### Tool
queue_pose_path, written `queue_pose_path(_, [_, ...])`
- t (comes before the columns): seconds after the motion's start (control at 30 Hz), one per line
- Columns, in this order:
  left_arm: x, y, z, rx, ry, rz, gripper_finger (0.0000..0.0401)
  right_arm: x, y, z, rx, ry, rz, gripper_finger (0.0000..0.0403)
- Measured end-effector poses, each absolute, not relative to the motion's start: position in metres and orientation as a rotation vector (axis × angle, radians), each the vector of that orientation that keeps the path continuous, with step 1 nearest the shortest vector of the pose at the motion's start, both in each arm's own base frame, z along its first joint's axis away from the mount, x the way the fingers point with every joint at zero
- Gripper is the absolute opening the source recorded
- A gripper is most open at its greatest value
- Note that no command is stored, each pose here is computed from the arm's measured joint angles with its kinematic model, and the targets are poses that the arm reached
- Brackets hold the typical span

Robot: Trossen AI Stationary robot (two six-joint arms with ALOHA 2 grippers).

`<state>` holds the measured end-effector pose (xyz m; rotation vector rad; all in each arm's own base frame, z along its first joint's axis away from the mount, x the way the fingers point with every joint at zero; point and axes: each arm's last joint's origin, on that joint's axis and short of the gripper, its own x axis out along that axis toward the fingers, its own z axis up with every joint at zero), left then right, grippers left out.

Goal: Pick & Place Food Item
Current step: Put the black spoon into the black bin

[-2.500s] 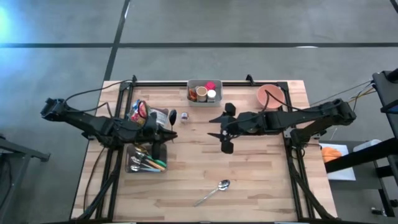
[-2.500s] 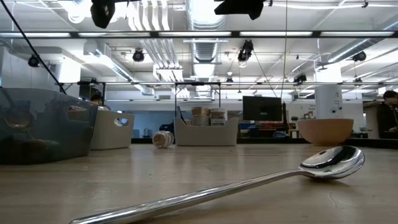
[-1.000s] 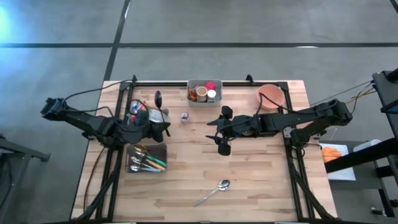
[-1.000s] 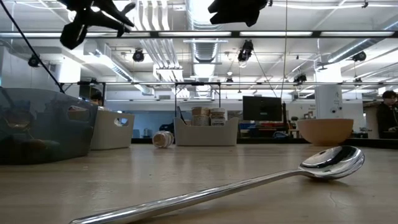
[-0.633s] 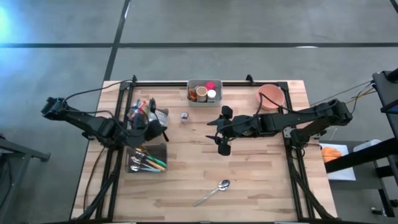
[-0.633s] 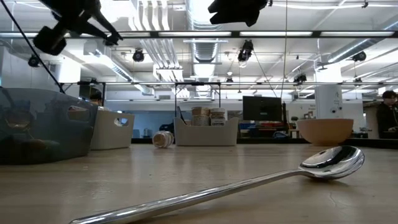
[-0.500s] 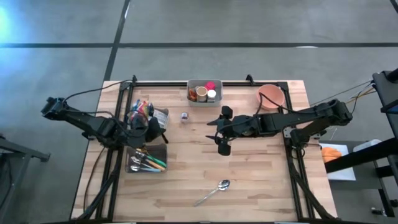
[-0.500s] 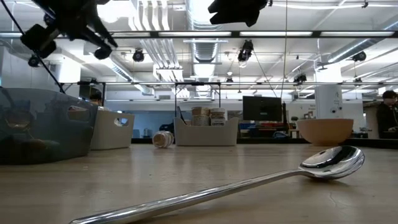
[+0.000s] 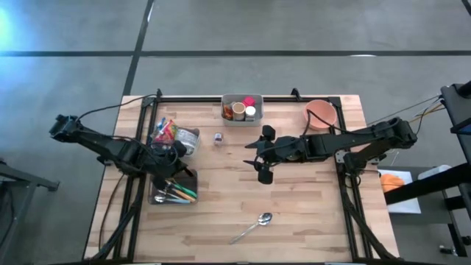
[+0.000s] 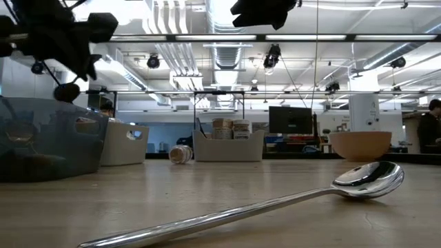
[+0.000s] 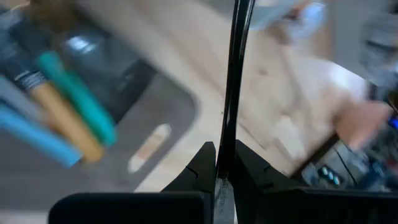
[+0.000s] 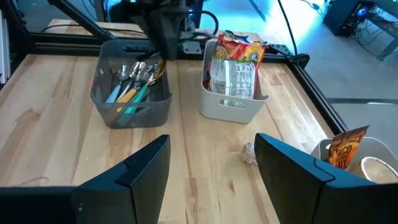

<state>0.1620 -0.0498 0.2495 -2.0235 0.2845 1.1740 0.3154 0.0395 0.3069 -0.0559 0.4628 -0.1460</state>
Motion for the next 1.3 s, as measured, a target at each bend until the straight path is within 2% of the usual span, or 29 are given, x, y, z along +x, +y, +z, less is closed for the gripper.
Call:
queue_pose_path(0.13, [0.164,-0.053,0.252,-2.119,0.326,1.317,0.0020,0.315,0.040,0.307,-0.059,0.462,-0.145,0.0233])
queue_pose_path(0.47, [0.198,-0.073,0.280,-2.037,0.425,1.557,0.0020,0.315,0.039,0.307,-0.056,0.462,-0.146,0.0233])
queue_pose_path(0.93, [0.221,-0.095,0.262,-2.120,0.430,1.846,0.0020,0.315,0.039,0.307,-0.056,0.462,-0.146,0.0233])
queue_pose_path(1.3, [0.228,-0.102,0.246,-2.052,0.537,1.984,0.0020,0.315,0.039,0.307,-0.059,0.462,-0.146,0.0233])
